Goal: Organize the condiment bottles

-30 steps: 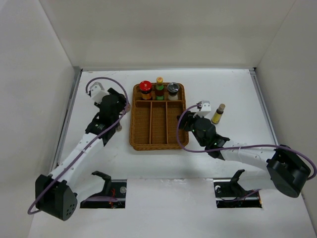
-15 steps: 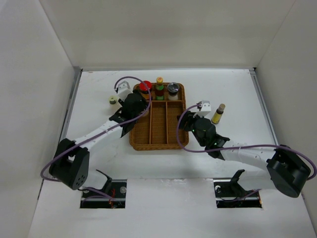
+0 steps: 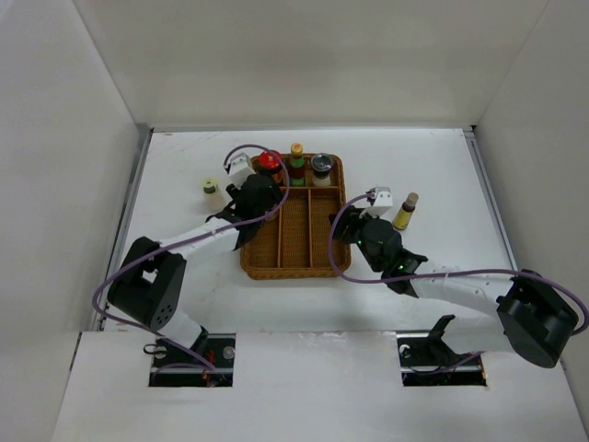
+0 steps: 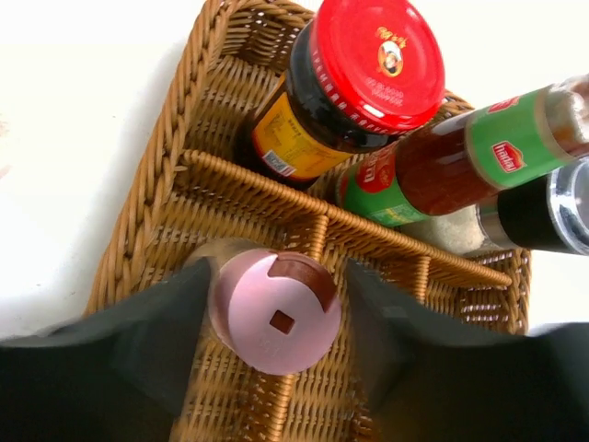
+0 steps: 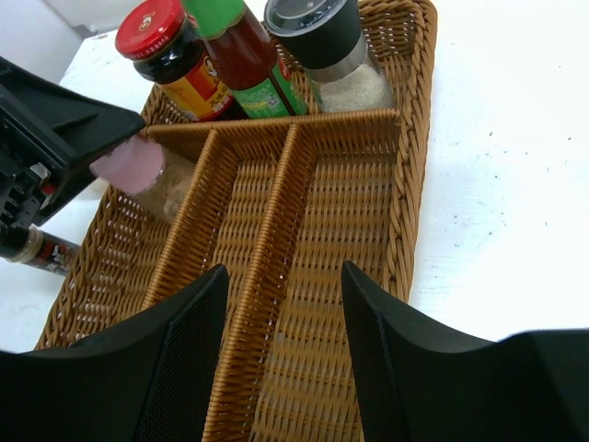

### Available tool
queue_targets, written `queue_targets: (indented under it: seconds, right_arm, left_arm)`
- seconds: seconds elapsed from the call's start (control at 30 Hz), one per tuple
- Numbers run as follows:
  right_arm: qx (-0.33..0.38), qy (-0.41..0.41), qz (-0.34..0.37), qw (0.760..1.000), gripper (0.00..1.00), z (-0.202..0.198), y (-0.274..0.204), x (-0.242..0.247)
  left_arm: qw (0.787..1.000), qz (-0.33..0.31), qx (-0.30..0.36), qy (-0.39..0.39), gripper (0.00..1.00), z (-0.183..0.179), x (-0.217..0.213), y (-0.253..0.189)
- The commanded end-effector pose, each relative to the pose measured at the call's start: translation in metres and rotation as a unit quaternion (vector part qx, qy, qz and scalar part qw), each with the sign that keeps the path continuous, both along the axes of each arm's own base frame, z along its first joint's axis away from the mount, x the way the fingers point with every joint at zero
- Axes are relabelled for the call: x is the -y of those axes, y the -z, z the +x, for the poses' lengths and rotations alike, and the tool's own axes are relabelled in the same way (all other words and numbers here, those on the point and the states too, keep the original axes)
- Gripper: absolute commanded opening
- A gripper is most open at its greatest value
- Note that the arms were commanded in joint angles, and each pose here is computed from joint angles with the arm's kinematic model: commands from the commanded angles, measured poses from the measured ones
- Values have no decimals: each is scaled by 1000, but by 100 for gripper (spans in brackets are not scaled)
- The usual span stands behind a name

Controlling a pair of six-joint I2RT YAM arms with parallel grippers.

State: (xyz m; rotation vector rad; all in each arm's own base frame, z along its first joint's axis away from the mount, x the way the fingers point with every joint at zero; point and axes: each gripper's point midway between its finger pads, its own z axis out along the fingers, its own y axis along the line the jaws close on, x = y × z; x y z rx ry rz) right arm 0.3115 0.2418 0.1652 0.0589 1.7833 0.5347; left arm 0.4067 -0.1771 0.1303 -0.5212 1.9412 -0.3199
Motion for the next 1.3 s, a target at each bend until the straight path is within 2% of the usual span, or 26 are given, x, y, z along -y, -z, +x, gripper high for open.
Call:
queue_targets:
  seconds: [0.0,0.13,0.37,0.47,0.6,0.83,1.03,1.27]
  right_arm:
    - [34,4,30,999,57,6,-30,-7]
    - [30,0,30,999,57,6,-27,-9]
    - [34,3,30,999,57,5,-30,-7]
    - [30,1,32,999,57,5,-27,-8]
    - [33,3,31,999,57,6,-29,-7]
    - [30,0,30,999,57,6,-27,-9]
    - [32,1,26,999,58,7,-27,-9]
    - [31,-1,23,999,57,7,-26,-12]
  left_arm:
    - [997,-33,67,5,65,7,7,-47]
    - [994,-40,101,3,72,0,-4,-79]
    - [989,-16,140,-43,72,-13,-48,-117]
    - [990,0,119,-70,67,-12,-71,-111]
    - [991,14,49,-124,61,-1,-114,-82]
    - [980,39,-35,-190,67,14,-167,-42]
    - [980,56,-68,-178,69,35,-172,-16]
    - [984,65,-53,-155,69,48,-164,-20]
